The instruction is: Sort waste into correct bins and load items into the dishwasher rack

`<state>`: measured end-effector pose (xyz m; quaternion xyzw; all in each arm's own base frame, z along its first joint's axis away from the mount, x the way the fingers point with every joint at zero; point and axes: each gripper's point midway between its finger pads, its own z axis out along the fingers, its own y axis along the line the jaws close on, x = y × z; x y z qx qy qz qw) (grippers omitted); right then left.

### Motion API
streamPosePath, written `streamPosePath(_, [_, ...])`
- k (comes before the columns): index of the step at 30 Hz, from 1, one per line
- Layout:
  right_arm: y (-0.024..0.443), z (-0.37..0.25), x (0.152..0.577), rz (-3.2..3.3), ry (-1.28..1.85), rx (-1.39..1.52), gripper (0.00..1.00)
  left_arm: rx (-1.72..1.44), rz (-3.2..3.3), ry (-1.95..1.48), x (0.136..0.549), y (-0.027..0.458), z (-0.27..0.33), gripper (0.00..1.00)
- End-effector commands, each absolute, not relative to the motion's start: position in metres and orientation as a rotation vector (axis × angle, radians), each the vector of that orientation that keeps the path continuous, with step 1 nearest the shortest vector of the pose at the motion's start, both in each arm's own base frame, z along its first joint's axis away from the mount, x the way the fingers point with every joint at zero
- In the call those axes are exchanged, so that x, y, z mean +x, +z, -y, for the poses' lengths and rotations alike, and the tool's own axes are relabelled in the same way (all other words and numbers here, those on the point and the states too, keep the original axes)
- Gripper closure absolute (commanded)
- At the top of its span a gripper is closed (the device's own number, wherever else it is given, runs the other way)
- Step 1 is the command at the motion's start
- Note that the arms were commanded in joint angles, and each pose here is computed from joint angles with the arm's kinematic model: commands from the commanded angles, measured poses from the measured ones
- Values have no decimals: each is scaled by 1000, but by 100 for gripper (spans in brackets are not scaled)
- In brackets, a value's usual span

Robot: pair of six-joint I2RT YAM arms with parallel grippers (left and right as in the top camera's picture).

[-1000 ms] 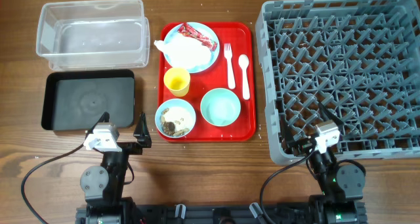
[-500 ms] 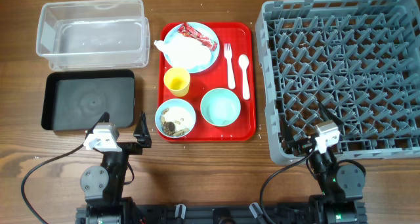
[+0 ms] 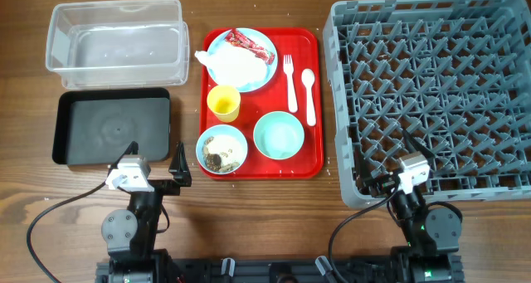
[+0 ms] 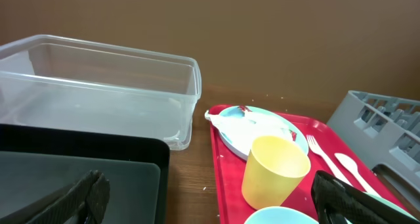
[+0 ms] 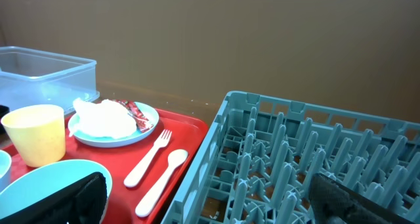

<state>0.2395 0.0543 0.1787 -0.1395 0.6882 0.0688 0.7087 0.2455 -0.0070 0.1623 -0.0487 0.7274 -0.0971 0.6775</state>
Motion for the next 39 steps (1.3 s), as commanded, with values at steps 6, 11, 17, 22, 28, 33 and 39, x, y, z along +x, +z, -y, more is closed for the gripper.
streamPosePath(6, [180, -55, 239, -1518, 154, -321, 0, -81, -1474, -342, 242, 213, 21, 0])
streamPosePath(11, [180, -55, 239, -1518, 154, -321, 0, -75, -1532, -362, 258, 265, 24, 0])
streamPosePath(17, [180, -55, 239, -1518, 154, -321, 0, -72, -1830, -470, 329, 297, 38, 0])
streamPosePath(22, [180, -55, 239, -1518, 154, -321, 0, 27, -2115, -508, 392, 298, 73, 0])
streamPosePath(28, [180, -55, 239, -1518, 154, -321, 0, 144, -2493, -351, 438, 263, 110, 0])
streamPosePath(33, [180, -55, 239, -1518, 155, -320, 0, 230, -2478, -437, 475, 231, 156, 0])
streamPosePath(39, [180, -55, 239, -1518, 154, -321, 0, 111, -2571, -292, 501, 166, 158, 0])
